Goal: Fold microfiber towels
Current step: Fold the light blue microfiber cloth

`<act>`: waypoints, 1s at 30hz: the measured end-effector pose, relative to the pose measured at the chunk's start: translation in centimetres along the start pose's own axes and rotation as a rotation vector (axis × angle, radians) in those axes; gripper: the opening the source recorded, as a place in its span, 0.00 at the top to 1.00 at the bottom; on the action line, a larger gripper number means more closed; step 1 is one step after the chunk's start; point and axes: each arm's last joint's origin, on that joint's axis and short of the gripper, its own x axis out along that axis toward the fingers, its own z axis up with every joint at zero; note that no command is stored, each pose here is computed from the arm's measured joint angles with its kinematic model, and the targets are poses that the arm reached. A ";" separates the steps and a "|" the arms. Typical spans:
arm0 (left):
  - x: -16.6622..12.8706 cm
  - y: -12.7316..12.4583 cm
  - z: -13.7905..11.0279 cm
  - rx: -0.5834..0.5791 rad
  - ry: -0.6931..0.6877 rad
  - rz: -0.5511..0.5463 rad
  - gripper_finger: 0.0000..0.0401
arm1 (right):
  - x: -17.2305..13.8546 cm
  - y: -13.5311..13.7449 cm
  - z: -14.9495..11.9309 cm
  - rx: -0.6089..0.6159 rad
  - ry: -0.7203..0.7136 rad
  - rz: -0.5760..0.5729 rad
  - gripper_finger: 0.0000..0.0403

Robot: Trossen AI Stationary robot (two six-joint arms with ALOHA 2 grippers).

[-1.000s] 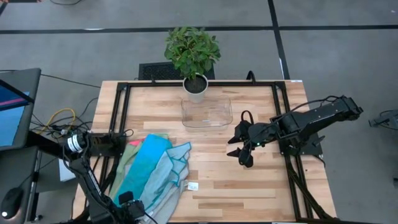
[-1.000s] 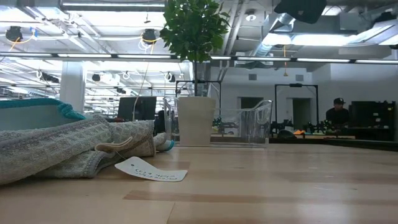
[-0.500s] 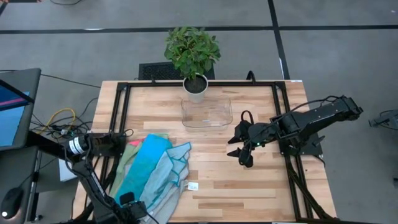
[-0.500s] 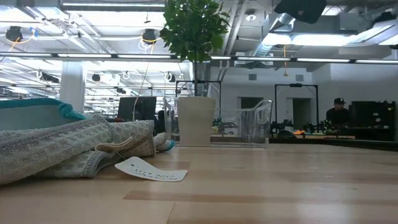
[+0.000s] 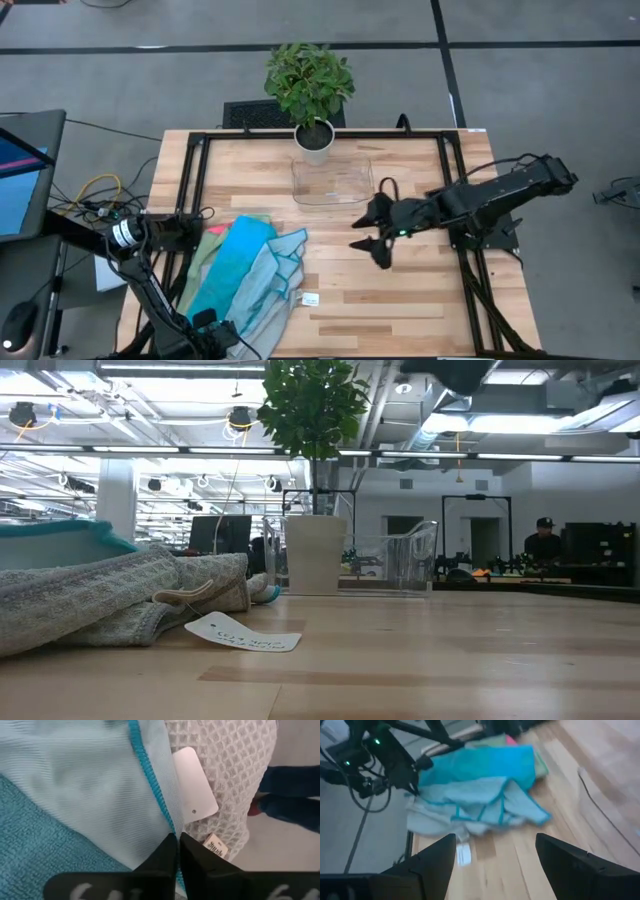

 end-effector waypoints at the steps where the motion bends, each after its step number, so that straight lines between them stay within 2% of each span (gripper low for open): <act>1: -0.1 0.0 0.0 -0.006 0.000 -0.001 0.99 | 0.9 0.3 0.2 -0.022 -0.025 0.019 0.25; 12: -1.0 -0.6 0.1 -0.018 0.005 -0.011 1.00 | 10.7 1.3 -2.1 -0.256 -0.060 0.053 0.25; 23: -1.0 -0.4 0.3 -0.016 -0.066 0.013 1.00 | 18.1 5.6 -2.6 -0.425 -0.007 0.142 0.25; 30: -1.0 -0.3 0.4 -0.033 -0.114 0.016 1.00 | 21.9 6.1 -3.8 -0.478 0.028 0.135 0.25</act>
